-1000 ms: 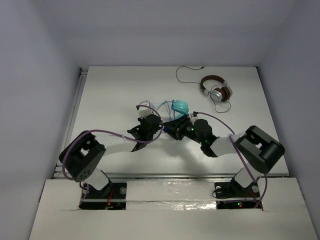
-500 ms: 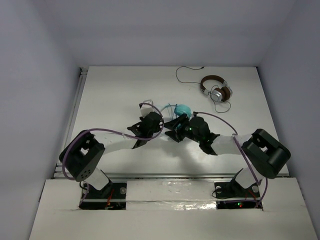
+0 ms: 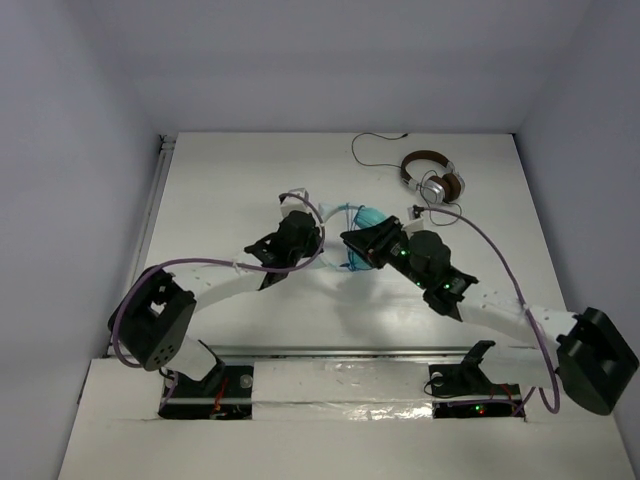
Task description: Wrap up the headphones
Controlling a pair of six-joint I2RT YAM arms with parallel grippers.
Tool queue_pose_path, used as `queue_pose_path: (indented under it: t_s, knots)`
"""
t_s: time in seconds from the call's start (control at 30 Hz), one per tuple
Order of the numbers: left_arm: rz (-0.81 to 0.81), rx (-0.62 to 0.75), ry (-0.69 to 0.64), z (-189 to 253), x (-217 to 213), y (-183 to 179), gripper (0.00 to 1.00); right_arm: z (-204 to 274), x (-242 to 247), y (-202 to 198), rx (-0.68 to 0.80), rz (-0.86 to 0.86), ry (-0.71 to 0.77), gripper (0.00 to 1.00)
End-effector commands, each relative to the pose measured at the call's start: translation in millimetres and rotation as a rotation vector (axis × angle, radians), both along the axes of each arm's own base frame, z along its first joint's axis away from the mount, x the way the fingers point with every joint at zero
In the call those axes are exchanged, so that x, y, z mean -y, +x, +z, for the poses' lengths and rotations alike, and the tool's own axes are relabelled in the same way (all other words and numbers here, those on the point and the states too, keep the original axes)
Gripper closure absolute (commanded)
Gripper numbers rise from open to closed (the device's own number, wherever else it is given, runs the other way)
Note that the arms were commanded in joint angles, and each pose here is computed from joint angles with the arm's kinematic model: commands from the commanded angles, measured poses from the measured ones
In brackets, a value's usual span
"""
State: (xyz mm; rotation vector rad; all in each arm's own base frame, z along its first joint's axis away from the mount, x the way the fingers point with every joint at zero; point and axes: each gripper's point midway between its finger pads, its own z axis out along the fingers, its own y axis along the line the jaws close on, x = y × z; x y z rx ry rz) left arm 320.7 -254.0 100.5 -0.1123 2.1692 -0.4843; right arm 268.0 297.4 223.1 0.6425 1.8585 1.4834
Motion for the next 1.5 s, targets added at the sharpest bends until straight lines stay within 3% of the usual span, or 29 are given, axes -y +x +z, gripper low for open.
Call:
queue_pose_path:
  t_s: [0.0,0.27,0.5,0.77,0.87,1.1,1.23,1.37,1.4,1.47]
  knots:
    - [-0.018,0.129,-0.09,61,19,23,1.0,24,18,-3,0.1,-0.056,-0.045,0.65]
    - [-0.088,0.094,0.031,50,38,48,1.0,31,87,-28,0.21,-0.193,-0.228,0.97]
    - [-0.112,0.008,0.072,16,42,43,1.0,34,140,-49,0.25,-0.277,-0.415,0.98]
    - [-0.105,-0.03,0.142,-3,31,34,1.0,50,177,-54,0.291,-0.39,-0.509,0.89]
    - [-0.108,-0.026,0.15,0,29,32,0.86,57,178,-54,0.302,-0.393,-0.511,0.87]
    - [-0.137,-0.034,0.141,1,32,28,0.74,75,187,-56,0.338,-0.422,-0.52,0.85]
    - [-0.122,0.013,0.111,29,31,30,0.57,95,198,-61,0.372,-0.452,-0.524,0.81]
    - [-0.085,0.123,0.055,85,19,28,0.41,120,214,-67,0.405,-0.501,-0.535,0.62]
    - [-0.088,0.176,0.013,113,16,20,0.39,123,219,-68,0.403,-0.519,-0.538,0.51]
    - [-0.085,0.242,-0.039,145,8,11,0.35,138,241,-74,0.402,-0.594,-0.542,0.39]
